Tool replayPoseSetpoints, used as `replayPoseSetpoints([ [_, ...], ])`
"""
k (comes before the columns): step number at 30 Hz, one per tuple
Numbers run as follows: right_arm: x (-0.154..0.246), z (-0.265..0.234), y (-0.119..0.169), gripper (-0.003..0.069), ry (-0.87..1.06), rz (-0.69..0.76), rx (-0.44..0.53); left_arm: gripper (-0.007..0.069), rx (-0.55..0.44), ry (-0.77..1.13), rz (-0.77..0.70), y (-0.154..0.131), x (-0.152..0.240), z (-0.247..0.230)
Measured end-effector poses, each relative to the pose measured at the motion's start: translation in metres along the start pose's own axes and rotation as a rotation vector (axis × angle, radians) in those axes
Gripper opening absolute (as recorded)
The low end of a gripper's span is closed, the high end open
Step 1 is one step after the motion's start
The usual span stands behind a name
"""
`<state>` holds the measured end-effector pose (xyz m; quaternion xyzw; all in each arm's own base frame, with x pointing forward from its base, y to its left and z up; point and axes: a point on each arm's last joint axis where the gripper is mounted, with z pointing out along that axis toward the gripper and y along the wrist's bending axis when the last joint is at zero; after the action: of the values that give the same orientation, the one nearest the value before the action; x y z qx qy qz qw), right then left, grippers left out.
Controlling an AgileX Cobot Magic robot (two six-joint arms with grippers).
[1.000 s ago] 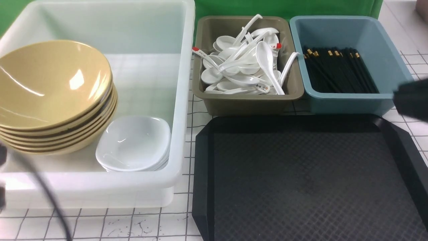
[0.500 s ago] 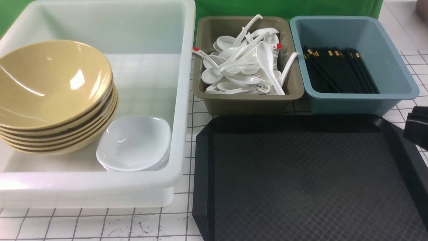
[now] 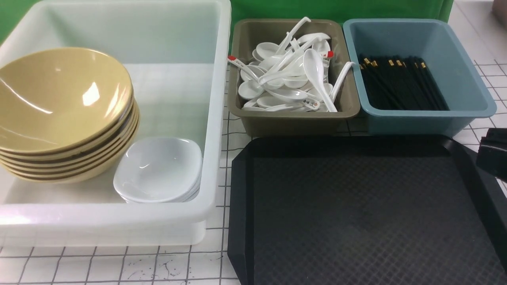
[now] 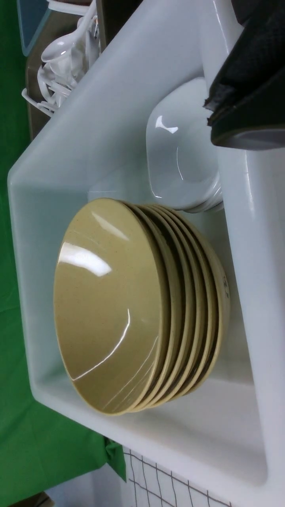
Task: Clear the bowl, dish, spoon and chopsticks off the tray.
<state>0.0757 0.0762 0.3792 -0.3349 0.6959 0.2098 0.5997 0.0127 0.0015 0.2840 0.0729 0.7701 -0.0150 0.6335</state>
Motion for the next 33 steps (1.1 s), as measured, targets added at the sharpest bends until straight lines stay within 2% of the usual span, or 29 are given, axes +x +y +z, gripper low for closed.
replayPoseSetpoints([
  [6,0.006,0.000,0.000,0.0111,-0.012,-0.002,0.006,-0.0013,0.002,0.000,-0.002,0.000,0.000,0.000],
  [8,0.023,-0.002,-0.003,0.0083,-0.013,0.004,0.056,-0.0013,0.002,0.001,-0.002,0.000,0.000,0.000],
  [10,0.041,-0.006,-0.009,0.0052,-0.017,0.013,0.138,-0.0013,0.002,0.003,-0.003,0.000,0.000,0.000],
  [12,0.066,-0.013,-0.016,0.0036,-0.029,0.055,0.275,-0.0013,0.002,0.003,-0.005,0.000,0.000,0.000],
  [13,0.085,-0.016,-0.022,0.0035,-0.027,0.105,0.381,-0.0013,0.002,0.003,-0.005,0.000,0.000,0.000],
  [14,0.088,-0.017,-0.021,0.0035,-0.028,0.105,0.381,-0.0013,0.002,0.003,-0.005,0.000,0.000,0.000],
  [15,0.108,-0.026,-0.025,0.0035,-0.036,0.146,0.520,-0.0013,0.002,0.003,-0.005,0.000,0.000,0.000],
  [18,0.145,-0.038,-0.024,0.0035,-0.033,0.181,0.735,-0.0013,0.002,0.004,-0.005,0.000,0.000,0.000],
  [23,0.178,-0.045,-0.021,0.0035,0.011,0.225,0.910,-0.0013,0.002,0.006,-0.005,0.000,0.001,0.000],
  [28,0.205,-0.040,-0.021,0.0035,0.080,0.304,0.932,-0.0013,0.002,0.006,-0.005,0.000,0.001,0.000],
  [33,0.217,-0.035,-0.020,0.0035,0.073,0.348,0.897,-0.0013,0.002,0.007,-0.006,0.000,0.001,0.000],
])
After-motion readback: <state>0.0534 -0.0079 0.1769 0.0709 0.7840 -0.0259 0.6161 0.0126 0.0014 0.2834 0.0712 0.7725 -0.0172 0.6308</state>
